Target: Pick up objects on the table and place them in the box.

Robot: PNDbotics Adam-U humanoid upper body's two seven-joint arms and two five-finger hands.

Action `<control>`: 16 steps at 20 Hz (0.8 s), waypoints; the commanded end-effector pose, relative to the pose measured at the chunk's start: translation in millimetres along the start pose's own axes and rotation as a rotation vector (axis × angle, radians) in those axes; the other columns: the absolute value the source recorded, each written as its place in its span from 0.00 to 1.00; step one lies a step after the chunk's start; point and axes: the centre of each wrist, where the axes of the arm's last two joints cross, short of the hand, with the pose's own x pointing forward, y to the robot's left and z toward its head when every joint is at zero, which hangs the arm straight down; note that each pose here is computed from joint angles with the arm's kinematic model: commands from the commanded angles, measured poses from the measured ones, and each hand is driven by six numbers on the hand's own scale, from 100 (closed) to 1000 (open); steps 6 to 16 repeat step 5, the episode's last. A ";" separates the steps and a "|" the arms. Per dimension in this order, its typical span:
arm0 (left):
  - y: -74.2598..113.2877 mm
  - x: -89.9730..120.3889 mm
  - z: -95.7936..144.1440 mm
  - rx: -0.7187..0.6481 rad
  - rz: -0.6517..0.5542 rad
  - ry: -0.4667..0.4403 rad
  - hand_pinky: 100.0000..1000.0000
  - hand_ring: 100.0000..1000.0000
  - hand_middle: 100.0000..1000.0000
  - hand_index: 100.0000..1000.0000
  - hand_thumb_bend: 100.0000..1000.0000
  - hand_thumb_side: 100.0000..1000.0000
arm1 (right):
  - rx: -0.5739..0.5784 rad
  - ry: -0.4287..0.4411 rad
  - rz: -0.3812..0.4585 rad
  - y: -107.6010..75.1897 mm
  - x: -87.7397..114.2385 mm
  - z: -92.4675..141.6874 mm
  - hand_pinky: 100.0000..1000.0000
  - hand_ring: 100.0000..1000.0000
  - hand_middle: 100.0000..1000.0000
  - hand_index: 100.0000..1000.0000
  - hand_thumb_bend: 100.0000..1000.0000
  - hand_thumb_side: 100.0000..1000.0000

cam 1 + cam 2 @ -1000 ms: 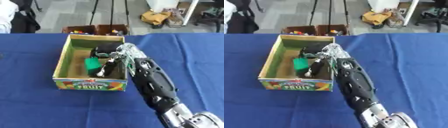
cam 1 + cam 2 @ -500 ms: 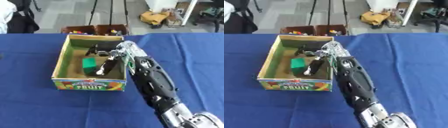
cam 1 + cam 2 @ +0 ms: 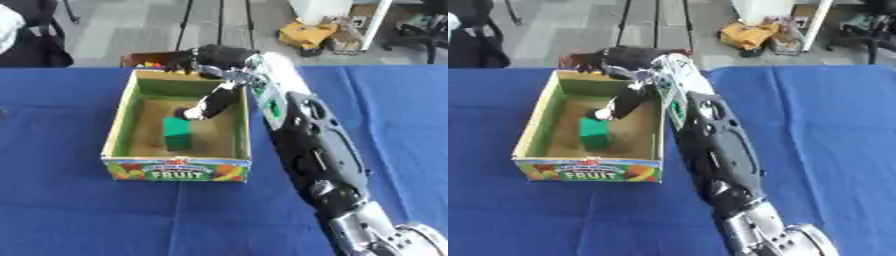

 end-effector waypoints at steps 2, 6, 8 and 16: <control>3.6 5.6 -4.4 -0.005 -0.018 -0.024 0.63 0.71 0.82 0.97 0.00 1.00 | -0.072 -0.087 0.064 -42.4 -5.0 30.3 0.66 0.64 0.75 0.90 0.32 0.58; 4.3 5.7 -3.6 -0.003 -0.022 -0.023 0.63 0.71 0.82 0.97 0.00 1.00 | -0.163 -0.095 0.031 -52.1 -4.3 53.4 0.65 0.64 0.73 0.90 0.32 0.59; 4.3 5.7 -3.6 -0.003 -0.022 -0.023 0.63 0.71 0.82 0.97 0.00 1.00 | -0.163 -0.095 0.031 -52.1 -4.3 53.4 0.65 0.64 0.73 0.90 0.32 0.59; 4.3 5.7 -3.6 -0.003 -0.022 -0.023 0.63 0.71 0.82 0.97 0.00 1.00 | -0.163 -0.095 0.031 -52.1 -4.3 53.4 0.65 0.64 0.73 0.90 0.32 0.59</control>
